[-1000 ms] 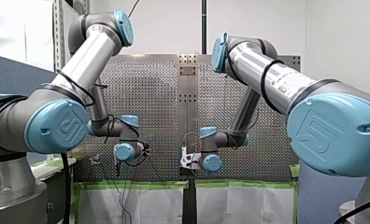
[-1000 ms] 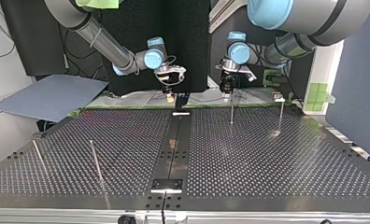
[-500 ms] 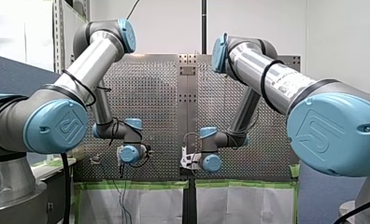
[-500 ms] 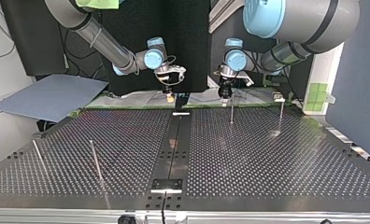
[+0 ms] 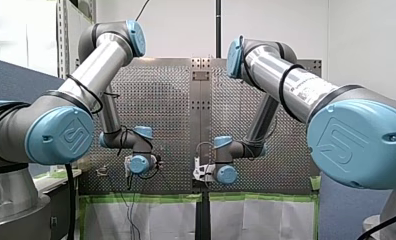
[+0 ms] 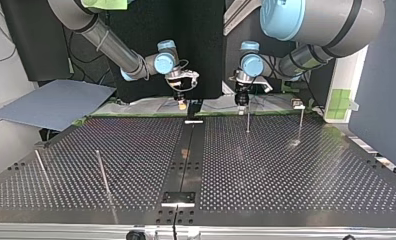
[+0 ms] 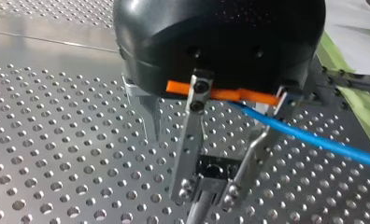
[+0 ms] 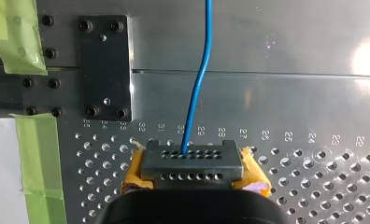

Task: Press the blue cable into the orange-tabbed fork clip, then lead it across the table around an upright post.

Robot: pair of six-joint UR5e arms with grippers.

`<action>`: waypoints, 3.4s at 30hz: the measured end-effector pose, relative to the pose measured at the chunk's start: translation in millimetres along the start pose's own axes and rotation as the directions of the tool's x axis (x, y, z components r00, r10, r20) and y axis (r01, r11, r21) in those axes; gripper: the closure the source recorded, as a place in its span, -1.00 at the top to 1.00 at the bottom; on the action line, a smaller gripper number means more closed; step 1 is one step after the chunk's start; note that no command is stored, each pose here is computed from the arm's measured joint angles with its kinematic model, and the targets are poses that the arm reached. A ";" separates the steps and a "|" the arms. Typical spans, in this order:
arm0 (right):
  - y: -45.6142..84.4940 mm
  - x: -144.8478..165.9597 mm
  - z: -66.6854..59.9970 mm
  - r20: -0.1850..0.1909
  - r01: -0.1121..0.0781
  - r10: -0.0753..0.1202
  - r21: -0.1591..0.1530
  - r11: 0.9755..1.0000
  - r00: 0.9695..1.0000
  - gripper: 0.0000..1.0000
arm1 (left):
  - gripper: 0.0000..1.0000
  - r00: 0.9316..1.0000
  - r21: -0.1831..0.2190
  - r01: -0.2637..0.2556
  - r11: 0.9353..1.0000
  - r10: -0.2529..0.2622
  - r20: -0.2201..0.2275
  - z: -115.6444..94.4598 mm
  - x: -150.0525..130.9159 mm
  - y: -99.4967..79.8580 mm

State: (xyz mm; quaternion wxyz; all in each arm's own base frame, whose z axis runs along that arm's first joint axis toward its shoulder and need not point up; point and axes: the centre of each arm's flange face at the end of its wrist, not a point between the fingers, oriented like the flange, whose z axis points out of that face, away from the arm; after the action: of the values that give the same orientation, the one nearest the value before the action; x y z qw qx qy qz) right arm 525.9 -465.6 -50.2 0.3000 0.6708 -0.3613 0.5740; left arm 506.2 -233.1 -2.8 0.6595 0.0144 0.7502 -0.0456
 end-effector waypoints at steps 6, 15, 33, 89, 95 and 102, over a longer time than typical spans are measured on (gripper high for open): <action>0.1 0.0 0.2 0.000 0.000 0.000 0.000 1.000 1.000 -1.00 | 0.49 0.999 -0.030 -0.034 0.999 0.034 -0.004 -1.1 0.2 0.3; 0.5 -0.9 0.1 0.001 -0.001 0.001 -0.001 1.000 1.000 -1.00 | -1.00 0.999 -0.058 -0.042 0.997 0.042 -0.001 -2.6 -0.3 -3.0; 3.7 0.4 2.9 0.000 0.003 -0.003 -0.006 1.000 1.000 -1.00 | -1.00 0.999 0.006 -0.039 0.999 0.039 0.004 -4.5 -3.3 -31.0; 2.9 303.8 -34.7 -0.191 0.013 -0.024 -0.060 0.998 0.981 -1.00 | -1.00 0.990 0.011 -0.050 0.999 0.048 0.132 -42.1 -246.5 -120.7; 6.5 336.1 -47.4 -0.214 0.010 -0.024 -0.062 0.998 0.976 -1.00 | -1.00 0.984 -0.002 -0.032 0.999 0.032 0.174 -47.0 -288.5 -127.5; 6.8 382.5 -62.3 -0.262 0.008 -0.024 -0.061 0.998 0.965 -1.00 | -1.00 0.982 0.009 -0.028 1.000 0.025 0.186 -47.4 -317.2 -138.0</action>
State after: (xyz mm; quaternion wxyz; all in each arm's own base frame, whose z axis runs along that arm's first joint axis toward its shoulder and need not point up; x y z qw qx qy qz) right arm 516.5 -472.2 337.2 0.3695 0.5825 -0.3298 0.6445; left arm 489.2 -354.1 324.2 0.7272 0.0237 0.6847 -0.0422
